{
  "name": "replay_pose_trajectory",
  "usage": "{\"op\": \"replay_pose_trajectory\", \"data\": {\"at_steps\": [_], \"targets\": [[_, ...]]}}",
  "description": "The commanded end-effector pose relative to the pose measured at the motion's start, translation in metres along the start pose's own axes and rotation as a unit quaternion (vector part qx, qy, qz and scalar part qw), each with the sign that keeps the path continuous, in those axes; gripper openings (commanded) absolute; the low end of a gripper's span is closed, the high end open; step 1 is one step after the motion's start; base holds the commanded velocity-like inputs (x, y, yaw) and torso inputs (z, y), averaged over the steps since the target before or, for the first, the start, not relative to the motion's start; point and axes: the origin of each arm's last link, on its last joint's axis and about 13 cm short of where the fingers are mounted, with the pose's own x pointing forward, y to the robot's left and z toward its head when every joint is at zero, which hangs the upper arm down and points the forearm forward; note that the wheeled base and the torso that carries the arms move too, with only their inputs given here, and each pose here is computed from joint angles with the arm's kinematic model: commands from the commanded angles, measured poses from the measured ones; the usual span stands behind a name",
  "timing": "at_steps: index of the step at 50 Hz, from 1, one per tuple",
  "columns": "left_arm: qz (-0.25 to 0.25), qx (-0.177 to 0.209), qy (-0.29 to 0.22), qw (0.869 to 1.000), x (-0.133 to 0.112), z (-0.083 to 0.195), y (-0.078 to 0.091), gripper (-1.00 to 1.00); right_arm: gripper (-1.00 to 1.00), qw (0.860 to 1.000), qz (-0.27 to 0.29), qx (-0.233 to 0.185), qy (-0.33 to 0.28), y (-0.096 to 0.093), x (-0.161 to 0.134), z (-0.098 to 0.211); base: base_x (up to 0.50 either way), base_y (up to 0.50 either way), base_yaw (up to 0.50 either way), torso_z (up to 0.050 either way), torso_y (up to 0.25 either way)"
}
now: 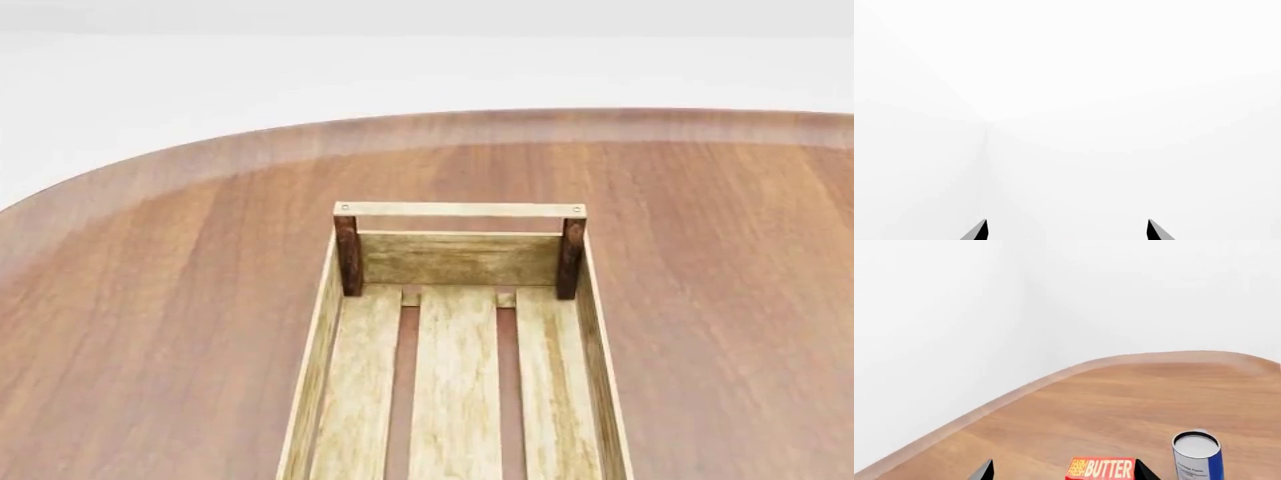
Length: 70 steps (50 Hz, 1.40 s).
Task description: Pick up the cream cheese and put it in the tray.
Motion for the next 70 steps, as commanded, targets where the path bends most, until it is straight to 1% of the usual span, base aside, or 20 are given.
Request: {"op": "replay_pose_trajectory", "data": {"at_steps": [1, 3, 4, 5, 6, 7, 10, 14, 23, 31, 39, 50, 56, 60, 62, 70], "targets": [[0.003, -0.001, -0.002, 1.000, 0.000, 0.002, 0.000, 1.00, 1.00, 0.999, 0.020, 0.013, 0.044, 0.003, 0.010, -0.004, 0.00, 0.00, 0.00, 0.000, 0.000], [0.002, 0.000, -0.002, 1.000, 0.000, 0.002, 0.000, 1.00, 1.00, 0.999, 0.016, 0.005, 0.050, 0.004, 0.011, -0.004, 0.00, 0.00, 0.00, 0.000, 0.000], [0.002, -0.001, -0.002, 1.000, 0.000, 0.002, 0.000, 1.00, 1.00, 0.998, 0.005, -0.007, 0.055, 0.003, 0.012, -0.004, 0.00, 0.00, 0.00, 0.000, 0.000], [0.002, -0.001, -0.002, 1.000, 0.000, 0.002, 0.000, 1.00, 1.00, 0.998, 0.005, -0.007, 0.055, 0.003, 0.012, -0.004, 0.00, 0.00, 0.00, 0.000, 0.000], [0.003, 0.000, -0.002, 1.000, 0.000, 0.002, 0.000, 1.00, 1.00, 0.998, -0.006, -0.024, 0.052, 0.003, 0.013, -0.005, 0.00, 0.00, 0.00, 0.000, 0.000], [0.003, -0.001, -0.002, 1.000, 0.000, 0.002, 0.000, 1.00, 1.00, 0.998, -0.008, -0.027, 0.052, 0.003, 0.013, -0.005, 0.00, 0.00, 0.00, 0.000, 0.000], [0.002, -0.001, -0.002, 1.000, 0.000, 0.002, 0.000, 1.00, 1.00, 0.997, -0.022, -0.058, 0.050, 0.001, 0.013, -0.009, 0.00, 0.00, 0.00, 0.000, 0.000], [0.002, 0.000, -0.001, 1.000, 0.000, 0.002, 0.000, 1.00, 1.00, 0.996, -0.022, -0.063, 0.054, -0.001, 0.013, -0.010, 0.00, 0.00, 0.00, 0.000, 0.000], [0.002, 0.000, -0.002, 1.000, -0.001, 0.002, 0.000, 1.00, 1.00, 0.993, -0.037, -0.093, 0.059, -0.004, 0.011, -0.020, 0.00, 0.00, 0.00, 0.000, 0.000], [0.004, 0.000, -0.003, 1.000, -0.001, 0.002, 0.001, 1.00, 1.00, 0.991, -0.050, -0.091, 0.079, -0.010, 0.012, -0.032, 0.00, 0.00, 0.00, 0.000, 0.000], [0.004, -0.001, -0.003, 1.000, -0.001, 0.003, 0.001, 1.00, 1.00, 0.992, -0.062, -0.077, 0.084, -0.019, 0.012, -0.032, 0.00, 0.00, 0.00, 0.000, 0.000], [0.007, -0.002, -0.004, 1.000, 0.000, 0.004, 0.002, 1.00, 1.00, 0.988, -0.085, -0.087, 0.097, -0.025, 0.012, -0.042, 0.00, 0.00, 0.00, 0.000, 0.000], [0.003, -0.002, -0.002, 1.000, -0.001, 0.004, 0.001, 1.00, 1.00, 0.987, -0.095, -0.080, 0.105, -0.032, 0.011, -0.044, 0.00, 0.00, 0.00, 0.000, 0.000], [0.001, -0.002, -0.001, 1.000, -0.001, 0.003, 0.000, 1.00, 1.00, 0.986, -0.105, -0.081, 0.102, -0.036, 0.009, -0.044, 0.00, 0.00, 0.00, 0.000, 0.000], [0.002, -0.002, -0.002, 1.000, -0.001, 0.004, 0.001, 1.00, 1.00, 0.986, -0.104, -0.078, 0.103, -0.037, 0.009, -0.044, 0.00, 0.00, 0.00, 0.000, 0.000], [0.005, -0.002, -0.003, 1.000, -0.001, 0.004, 0.002, 1.00, 1.00, 0.984, -0.109, -0.088, 0.110, -0.040, 0.008, -0.052, 0.00, 0.00, 0.00, 0.000, 0.000]]}}
